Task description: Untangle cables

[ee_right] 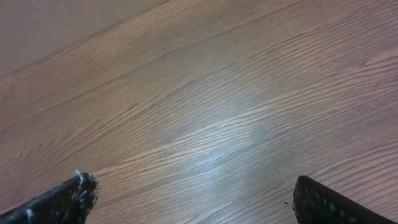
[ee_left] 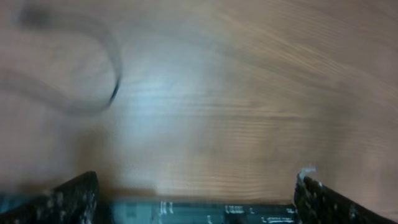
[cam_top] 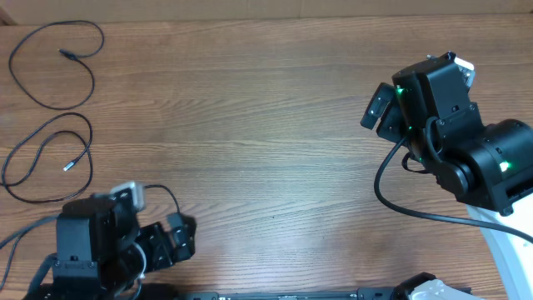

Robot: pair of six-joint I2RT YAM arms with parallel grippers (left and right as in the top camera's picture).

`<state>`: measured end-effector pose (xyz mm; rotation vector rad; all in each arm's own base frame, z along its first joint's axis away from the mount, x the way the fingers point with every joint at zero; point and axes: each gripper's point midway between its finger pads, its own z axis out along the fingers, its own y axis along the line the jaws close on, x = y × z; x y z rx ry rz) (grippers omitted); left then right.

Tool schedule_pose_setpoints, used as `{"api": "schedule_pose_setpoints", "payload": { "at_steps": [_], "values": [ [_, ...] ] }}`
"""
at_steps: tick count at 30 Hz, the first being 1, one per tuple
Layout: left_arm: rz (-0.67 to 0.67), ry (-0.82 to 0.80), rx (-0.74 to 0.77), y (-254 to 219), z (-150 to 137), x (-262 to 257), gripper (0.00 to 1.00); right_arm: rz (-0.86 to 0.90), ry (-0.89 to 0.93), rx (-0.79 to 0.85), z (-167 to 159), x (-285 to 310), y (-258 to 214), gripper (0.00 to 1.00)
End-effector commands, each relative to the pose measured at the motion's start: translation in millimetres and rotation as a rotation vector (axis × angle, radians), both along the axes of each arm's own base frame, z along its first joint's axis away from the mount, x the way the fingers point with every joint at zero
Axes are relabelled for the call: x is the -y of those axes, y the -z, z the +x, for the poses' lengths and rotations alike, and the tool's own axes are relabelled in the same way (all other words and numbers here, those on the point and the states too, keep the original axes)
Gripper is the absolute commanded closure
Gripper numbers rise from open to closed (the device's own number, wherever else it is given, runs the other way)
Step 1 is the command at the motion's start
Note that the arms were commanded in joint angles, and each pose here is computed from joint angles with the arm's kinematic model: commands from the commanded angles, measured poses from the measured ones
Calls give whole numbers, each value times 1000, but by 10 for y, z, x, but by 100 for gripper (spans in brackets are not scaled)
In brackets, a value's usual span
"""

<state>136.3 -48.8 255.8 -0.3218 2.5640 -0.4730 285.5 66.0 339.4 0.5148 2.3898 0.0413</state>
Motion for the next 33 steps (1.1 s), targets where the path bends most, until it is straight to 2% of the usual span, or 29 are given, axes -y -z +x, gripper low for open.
{"api": "schedule_pose_setpoints", "payload": {
  "at_steps": [1,4,7,13,16,20,28,33],
  "values": [
    [83,454,330,-116,112,370,0,0,16,9,3,30,-12,0],
    [154,625,573,-185,212,531,0,0,16,9,3,30,-12,0],
    [196,650,697,-124,226,552,0,0,16,9,3,30,-12,0],
    [215,628,780,15,48,503,1,0,16,9,3,30,-12,0],
    [228,617,788,72,56,482,0,0,16,9,3,30,-12,0],
    [250,586,831,137,194,458,0,0,16,9,3,30,-12,0],
    [328,497,1113,121,576,419,0,0,16,9,3,30,-12,0],
    [357,407,1188,118,713,306,0,0,16,9,3,30,-12,0]
  ]
}}
